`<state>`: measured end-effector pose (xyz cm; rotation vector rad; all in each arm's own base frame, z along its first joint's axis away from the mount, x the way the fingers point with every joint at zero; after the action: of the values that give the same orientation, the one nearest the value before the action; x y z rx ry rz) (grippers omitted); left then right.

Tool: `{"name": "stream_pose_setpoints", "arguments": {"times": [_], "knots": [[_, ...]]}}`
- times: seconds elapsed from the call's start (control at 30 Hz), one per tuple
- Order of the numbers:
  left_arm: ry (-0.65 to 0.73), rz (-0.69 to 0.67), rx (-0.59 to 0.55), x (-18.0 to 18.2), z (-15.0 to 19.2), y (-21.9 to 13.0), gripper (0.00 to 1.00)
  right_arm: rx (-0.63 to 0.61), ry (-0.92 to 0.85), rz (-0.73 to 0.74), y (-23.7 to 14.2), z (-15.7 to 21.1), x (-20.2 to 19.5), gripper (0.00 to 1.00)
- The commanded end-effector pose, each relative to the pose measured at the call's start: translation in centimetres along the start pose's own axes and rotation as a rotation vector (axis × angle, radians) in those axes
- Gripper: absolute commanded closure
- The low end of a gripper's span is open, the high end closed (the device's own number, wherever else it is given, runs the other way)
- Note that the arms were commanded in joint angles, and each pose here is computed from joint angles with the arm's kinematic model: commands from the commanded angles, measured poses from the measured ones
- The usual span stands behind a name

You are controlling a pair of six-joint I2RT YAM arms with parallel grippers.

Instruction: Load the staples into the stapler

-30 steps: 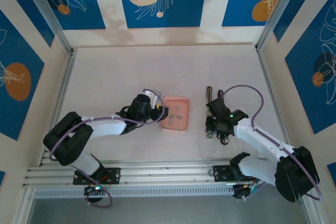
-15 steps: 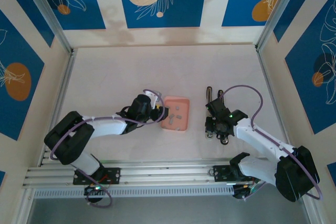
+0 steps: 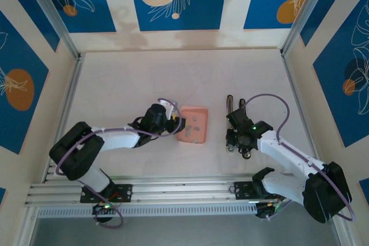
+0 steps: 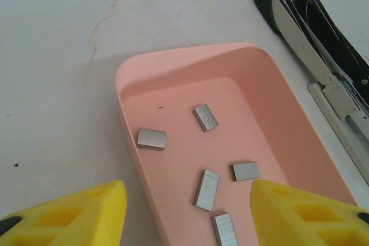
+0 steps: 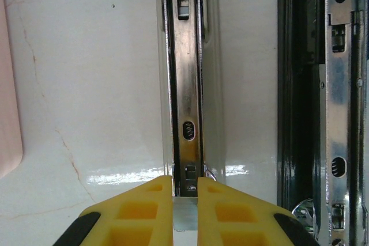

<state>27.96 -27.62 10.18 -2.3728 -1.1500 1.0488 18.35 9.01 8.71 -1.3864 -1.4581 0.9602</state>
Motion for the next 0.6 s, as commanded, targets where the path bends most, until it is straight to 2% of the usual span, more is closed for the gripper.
{"name": "stream_pose_setpoints", "arguments": {"times": [0.0,0.57], "knots": [[0.002,0.029,-0.005,-0.90,-0.27,0.35,0.42,-0.034,0.019,0.009,-1.03,-0.66,-0.08,0.85],[0.001,0.035,-0.002,-1.03,-0.15,0.59,0.42,-0.037,0.033,0.005,-1.12,-0.78,-0.36,0.85]]}}
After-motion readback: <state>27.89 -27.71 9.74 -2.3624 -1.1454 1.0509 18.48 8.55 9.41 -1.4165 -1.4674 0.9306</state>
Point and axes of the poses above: each hand's point on the last joint's axis, 136 mm out from that joint toward the fingers, its own y axis out along the fingers, its own x axis along the line the jaws close on, z = x × y, the point moved 3 cm from there along -y, back along the fingers, and after that the axes turned 8 degrees about -y, right-handed, at the moved point
